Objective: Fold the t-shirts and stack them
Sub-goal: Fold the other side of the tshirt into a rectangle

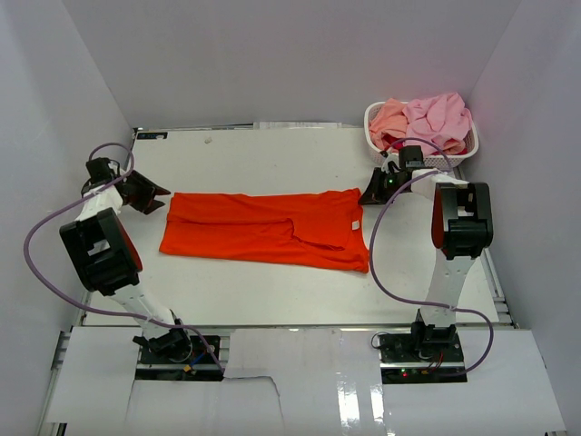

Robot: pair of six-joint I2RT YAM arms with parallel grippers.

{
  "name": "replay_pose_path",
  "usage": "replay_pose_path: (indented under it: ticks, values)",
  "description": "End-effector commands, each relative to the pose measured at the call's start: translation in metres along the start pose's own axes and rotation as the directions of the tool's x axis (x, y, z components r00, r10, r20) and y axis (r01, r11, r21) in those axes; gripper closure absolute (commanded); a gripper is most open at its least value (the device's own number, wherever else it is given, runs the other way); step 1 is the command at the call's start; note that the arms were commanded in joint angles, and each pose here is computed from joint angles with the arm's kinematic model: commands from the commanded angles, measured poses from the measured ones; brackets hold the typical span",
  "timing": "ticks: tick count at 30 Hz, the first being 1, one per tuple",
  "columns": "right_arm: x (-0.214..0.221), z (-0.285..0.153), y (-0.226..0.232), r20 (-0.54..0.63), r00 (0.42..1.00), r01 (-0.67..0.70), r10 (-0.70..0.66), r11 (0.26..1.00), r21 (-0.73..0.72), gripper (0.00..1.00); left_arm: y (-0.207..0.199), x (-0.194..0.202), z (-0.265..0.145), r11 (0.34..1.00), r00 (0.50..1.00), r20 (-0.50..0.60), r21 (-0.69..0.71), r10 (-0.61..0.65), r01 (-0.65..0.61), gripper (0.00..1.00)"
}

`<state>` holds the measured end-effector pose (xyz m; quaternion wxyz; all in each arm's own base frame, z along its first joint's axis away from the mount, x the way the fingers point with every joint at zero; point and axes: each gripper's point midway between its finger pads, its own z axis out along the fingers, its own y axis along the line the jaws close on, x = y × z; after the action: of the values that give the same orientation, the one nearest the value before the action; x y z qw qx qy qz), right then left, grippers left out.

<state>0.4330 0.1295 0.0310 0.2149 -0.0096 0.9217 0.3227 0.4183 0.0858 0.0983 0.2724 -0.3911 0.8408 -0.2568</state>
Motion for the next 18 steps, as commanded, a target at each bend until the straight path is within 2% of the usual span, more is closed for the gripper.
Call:
replay_pose_path:
  ticks: [1, 8, 18]
  values:
    - [-0.016, -0.002, 0.002, 0.035, 0.999, 0.024, -0.024, 1.0, -0.003, 0.92, -0.009, -0.012, -0.006, 1.0, 0.999, 0.033, 0.023, 0.005, -0.006, 0.47]
    - [-0.017, -0.007, -0.006, 0.045, 0.999, 0.001, -0.002, 1.0, 0.02, 0.92, -0.005, -0.015, 0.002, 1.0, 1.0, 0.018, 0.006, -0.017, 0.016, 0.47]
    - [-0.013, -0.012, -0.011, 0.05, 0.999, -0.008, 0.006, 0.999, 0.042, 0.92, 0.005, -0.03, 0.04, 0.996, 0.994, -0.06, -0.012, -0.087, 0.087, 0.47]
